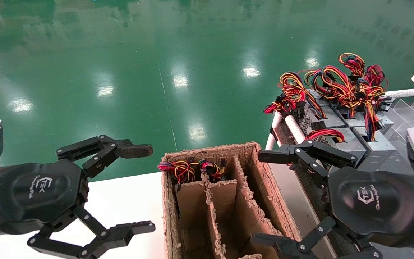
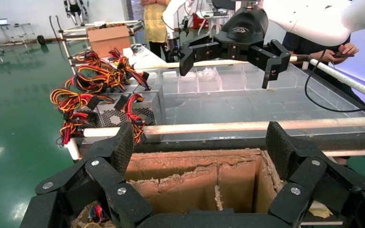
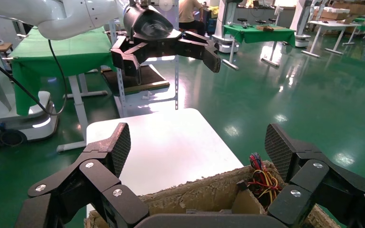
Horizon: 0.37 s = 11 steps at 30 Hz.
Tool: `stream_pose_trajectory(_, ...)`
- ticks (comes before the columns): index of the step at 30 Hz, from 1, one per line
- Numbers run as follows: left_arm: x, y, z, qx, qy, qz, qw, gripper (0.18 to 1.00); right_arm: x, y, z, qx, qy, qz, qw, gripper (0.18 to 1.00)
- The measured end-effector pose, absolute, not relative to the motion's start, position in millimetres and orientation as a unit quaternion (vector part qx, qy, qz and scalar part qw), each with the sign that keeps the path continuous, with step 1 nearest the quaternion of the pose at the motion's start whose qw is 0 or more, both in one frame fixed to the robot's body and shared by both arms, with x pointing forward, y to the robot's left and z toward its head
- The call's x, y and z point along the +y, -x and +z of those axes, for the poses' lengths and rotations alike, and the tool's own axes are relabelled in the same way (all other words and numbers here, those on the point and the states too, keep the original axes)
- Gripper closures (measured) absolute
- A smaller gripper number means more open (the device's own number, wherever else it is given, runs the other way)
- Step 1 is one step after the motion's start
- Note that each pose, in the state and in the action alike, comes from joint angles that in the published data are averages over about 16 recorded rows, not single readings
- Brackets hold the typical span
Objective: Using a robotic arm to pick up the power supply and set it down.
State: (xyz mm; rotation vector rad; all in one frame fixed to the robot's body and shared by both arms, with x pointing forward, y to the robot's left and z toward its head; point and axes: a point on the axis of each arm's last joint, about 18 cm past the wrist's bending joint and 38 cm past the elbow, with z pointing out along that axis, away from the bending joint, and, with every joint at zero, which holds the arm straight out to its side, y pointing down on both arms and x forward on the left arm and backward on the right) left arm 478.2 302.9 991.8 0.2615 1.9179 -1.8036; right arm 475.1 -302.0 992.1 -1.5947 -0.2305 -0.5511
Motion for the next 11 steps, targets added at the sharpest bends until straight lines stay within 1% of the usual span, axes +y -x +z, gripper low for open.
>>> stream_pose_trajectory(11, 302.9, -478.2, 991.8, 0.703, -0.096, -0.661, 0.245, 0.184, -302.2, -475.3, 992.1, -0.101, 0.705, -0.244, 0.659, 0.178)
